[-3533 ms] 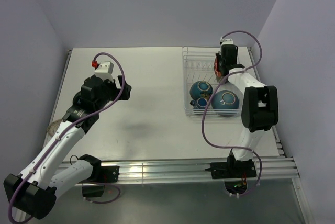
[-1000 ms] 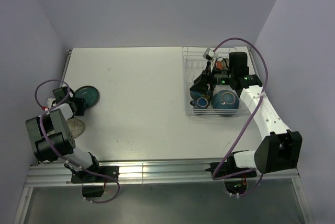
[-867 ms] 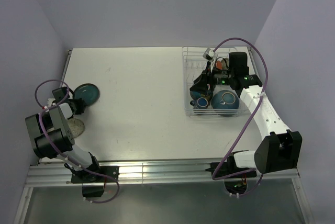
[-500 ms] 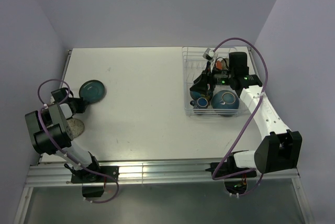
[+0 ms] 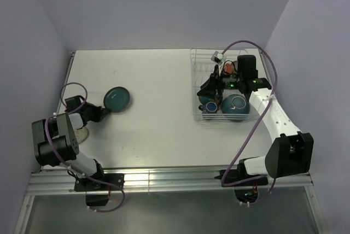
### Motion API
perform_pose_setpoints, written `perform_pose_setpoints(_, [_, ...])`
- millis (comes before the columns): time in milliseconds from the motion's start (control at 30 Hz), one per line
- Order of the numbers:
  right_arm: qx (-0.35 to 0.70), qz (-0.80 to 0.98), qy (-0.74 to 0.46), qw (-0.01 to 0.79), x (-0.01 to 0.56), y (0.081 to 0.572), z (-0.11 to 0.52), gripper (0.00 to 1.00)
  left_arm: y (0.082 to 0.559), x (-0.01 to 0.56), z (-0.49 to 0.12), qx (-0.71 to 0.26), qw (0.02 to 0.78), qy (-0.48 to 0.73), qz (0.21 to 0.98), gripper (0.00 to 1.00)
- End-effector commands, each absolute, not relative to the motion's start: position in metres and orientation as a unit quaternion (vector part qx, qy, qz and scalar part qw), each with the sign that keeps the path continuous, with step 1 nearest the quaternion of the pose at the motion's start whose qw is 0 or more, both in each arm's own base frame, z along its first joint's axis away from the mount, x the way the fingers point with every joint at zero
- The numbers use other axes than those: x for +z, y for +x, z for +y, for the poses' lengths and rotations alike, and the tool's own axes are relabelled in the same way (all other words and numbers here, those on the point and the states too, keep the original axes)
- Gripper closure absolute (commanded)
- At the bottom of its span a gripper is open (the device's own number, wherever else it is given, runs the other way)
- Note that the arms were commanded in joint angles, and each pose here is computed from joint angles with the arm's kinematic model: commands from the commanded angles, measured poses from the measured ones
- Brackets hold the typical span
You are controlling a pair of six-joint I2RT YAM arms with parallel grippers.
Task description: Load the mixed dishes into the dish rack
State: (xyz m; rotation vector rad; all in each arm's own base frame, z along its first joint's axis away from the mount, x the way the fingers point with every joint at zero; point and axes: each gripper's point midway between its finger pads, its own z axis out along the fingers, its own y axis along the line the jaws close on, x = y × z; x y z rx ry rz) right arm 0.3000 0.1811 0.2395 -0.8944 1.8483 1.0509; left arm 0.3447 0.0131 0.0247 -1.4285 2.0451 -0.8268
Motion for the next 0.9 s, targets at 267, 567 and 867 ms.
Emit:
perform_pose_setpoints(267, [0.449,0.772,-0.28,0.352,0.224,0.317,0.237,0.37,0.351,0.121,-0.138,-0.451,0.277,-0.311,0.789,1.0])
perform_pose_setpoints(567, [0.445,0.808,-0.136,0.361,0.222,0.349,0.251,0.2,0.342,0.146,-0.199,-0.478,0.272,-0.251,0.797,1.0])
perform_pose_setpoints(867, [0.393,0.849,-0.103,0.337,0.189,0.357,0.265,0.22,0.335,0.163,-0.23,-0.506,0.266,-0.224,0.79,1.0])
